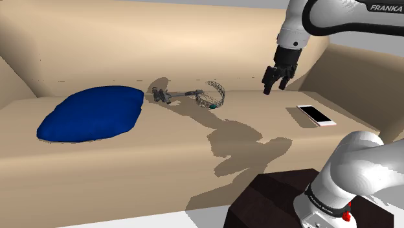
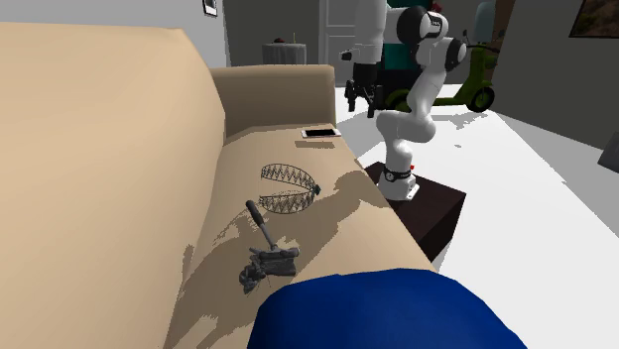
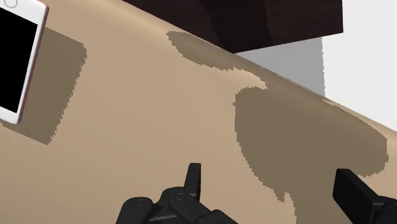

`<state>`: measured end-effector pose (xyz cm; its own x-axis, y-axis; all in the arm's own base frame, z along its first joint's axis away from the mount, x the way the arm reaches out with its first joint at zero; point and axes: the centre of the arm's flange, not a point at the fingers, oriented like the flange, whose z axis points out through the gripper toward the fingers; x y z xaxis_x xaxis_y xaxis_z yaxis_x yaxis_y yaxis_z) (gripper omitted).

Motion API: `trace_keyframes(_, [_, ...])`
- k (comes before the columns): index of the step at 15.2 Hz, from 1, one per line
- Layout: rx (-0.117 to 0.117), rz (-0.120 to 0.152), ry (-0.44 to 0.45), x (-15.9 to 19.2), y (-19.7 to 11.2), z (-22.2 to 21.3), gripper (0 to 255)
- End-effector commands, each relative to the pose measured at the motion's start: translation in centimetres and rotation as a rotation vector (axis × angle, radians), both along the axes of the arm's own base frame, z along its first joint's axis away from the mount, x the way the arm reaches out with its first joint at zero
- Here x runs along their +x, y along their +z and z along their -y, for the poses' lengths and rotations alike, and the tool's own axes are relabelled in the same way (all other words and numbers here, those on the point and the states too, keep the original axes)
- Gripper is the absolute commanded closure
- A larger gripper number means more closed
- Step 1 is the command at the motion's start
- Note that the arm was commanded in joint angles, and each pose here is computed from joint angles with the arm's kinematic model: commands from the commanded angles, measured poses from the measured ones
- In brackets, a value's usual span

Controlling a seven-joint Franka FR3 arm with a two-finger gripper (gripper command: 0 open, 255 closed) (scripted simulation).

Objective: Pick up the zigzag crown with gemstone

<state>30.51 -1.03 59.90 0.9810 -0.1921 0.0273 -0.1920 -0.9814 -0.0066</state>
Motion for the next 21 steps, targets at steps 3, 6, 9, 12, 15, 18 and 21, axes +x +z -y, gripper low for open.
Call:
trace_keyframes(3, [-0.009, -0.003, -0.002, 2.5, -0.7, -0.8, 0])
trace_keyframes(6, [-0.021, -0.007, -0.004, 6.3, -1.8, -1.9, 0])
trace_keyframes(9, [-0.034, -0.012, -0.006, 10.0, -2.9, -3.0, 0])
trace_keyframes(12, [-0.047, -0.016, -0.008, 13.8, -4.1, -4.1, 0])
trace_keyframes(15, [-0.060, -0.021, -0.011, 17.5, -5.3, -5.1, 0])
trace_keyframes(18, [-0.073, -0.025, -0.013, 21.3, -6.5, -6.1, 0])
trace_keyframes(21, [-0.086, -0.030, -0.015, 25.0, -7.8, -7.1, 0])
